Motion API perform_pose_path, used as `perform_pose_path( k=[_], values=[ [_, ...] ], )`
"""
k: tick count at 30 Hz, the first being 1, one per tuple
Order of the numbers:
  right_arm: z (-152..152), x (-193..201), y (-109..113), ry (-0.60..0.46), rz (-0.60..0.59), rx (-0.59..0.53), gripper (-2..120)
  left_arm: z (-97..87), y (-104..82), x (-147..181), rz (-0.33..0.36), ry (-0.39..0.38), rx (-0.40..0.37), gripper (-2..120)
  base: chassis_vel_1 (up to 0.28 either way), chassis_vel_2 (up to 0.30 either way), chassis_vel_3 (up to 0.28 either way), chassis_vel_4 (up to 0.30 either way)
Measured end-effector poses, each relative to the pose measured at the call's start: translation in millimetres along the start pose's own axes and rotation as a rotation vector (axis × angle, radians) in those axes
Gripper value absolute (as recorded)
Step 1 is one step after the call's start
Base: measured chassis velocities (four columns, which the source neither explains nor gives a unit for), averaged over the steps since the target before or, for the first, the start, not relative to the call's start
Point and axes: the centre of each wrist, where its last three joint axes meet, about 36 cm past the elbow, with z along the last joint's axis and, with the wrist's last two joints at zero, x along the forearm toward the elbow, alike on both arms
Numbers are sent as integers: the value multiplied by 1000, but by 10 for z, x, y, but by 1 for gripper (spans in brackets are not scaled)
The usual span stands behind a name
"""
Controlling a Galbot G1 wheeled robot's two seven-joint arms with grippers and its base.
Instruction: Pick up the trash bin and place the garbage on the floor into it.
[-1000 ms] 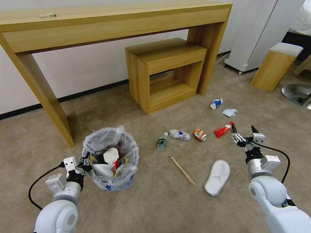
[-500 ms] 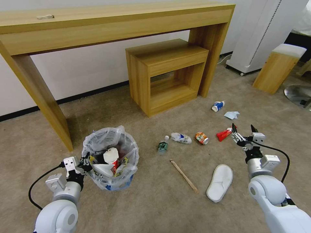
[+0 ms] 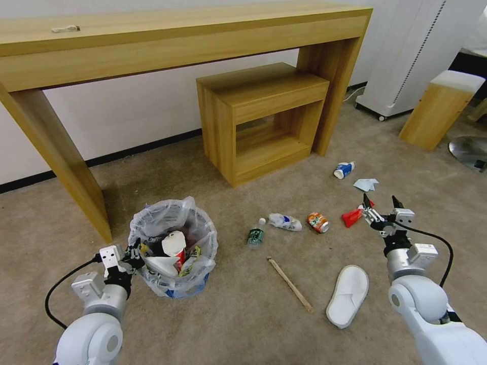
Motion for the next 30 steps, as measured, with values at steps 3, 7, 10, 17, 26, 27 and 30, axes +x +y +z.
perform_pose_path(
  k=[3,7,10,17,26,27,30],
  values=[
    [7,-3,4,1,0,-1,77,4,3,-3,-1,1,0,1,-19,10,13,-11],
    [33,-8,6,5,2,1,77,7,9,-12,-2,1,0,1,-44,17,35,-24],
    [56,-9,4,2,5,3,77,2,10,-17,-6,1,3,1,0,0,0,0],
    [66,-32,14,-2,6,9,88,11,19,-48,-11,4,5,1,0,0,0,0],
    [-34,-15,4,113,5,4,100,48,68,-114,-23,8,-1,1,0,0,0,0],
    [-49,-1,-1,147,8,1,100,57,72,-123,-24,9,-1,1,0,0,0,0],
    [-87,42,-22,231,6,-10,100,76,85,-144,-26,10,-1,1,0,0,0,0]
  ],
)
